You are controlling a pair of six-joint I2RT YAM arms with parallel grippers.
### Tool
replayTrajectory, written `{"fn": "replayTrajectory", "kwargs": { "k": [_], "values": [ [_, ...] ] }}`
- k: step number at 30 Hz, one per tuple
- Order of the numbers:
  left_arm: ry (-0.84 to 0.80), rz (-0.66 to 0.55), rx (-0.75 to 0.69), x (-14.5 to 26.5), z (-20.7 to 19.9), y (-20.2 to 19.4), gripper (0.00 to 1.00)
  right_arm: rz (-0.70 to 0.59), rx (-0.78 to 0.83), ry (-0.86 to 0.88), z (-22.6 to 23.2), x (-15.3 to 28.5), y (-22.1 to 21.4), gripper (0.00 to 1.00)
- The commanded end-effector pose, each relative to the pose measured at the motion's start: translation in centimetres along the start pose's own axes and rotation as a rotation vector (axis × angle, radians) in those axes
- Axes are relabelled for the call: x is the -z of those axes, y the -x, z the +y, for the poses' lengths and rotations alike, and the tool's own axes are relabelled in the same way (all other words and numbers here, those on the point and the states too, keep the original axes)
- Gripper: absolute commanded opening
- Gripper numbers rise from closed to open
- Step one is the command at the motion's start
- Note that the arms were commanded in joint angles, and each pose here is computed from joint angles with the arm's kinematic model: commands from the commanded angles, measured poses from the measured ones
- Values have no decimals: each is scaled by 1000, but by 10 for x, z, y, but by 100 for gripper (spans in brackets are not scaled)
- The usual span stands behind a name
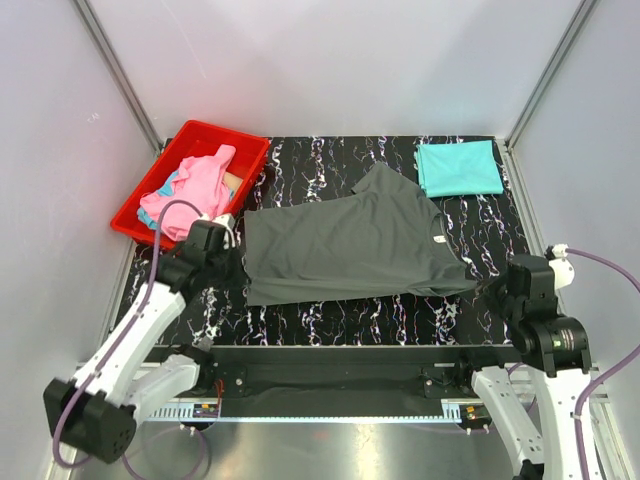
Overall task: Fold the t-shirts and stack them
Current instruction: Fold the tshirt
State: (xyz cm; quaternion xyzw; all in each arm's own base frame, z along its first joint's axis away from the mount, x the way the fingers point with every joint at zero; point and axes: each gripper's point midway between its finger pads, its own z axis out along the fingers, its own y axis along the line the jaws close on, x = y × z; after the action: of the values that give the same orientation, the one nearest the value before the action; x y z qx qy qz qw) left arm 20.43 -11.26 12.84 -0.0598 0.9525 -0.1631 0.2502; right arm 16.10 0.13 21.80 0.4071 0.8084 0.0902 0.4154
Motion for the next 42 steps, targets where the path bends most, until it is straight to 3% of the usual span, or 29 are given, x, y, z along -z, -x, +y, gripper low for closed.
{"fn": "replayTrajectory", "kwargs": {
  "k": [1, 5, 9, 16, 17, 28, 33, 37, 42],
  "values": [
    [14, -65, 84, 17, 7, -4, 0, 8, -25, -8, -8, 8, -4, 0],
    [119, -89, 83, 24, 25, -1, 0, 120, -15, -35, -16, -11, -34, 0],
    [228, -114, 84, 28, 41, 7, 0, 124, 10, -82, -18, -30, -37, 0],
    [156, -79, 100, 3, 27, 7, 0, 132, 55, -41, 15, -57, -26, 0],
    [167, -81, 101, 0, 29, 8, 0, 183, 78, -27, 24, -64, -31, 0],
    [332, -47, 64, -37, 49, 31, 0, 211, 288, 18, 88, -129, -10, 0],
    [417, -31, 48, -47, 69, 35, 0, 270, 403, 31, 102, -155, -15, 0],
    [390, -20, 66, -56, 70, 36, 0, 250, 452, 55, 116, -159, -3, 0],
    [363, 27, 88, -70, 70, 36, 0, 337, 486, 50, 113, -169, -19, 0]
  ]
}}
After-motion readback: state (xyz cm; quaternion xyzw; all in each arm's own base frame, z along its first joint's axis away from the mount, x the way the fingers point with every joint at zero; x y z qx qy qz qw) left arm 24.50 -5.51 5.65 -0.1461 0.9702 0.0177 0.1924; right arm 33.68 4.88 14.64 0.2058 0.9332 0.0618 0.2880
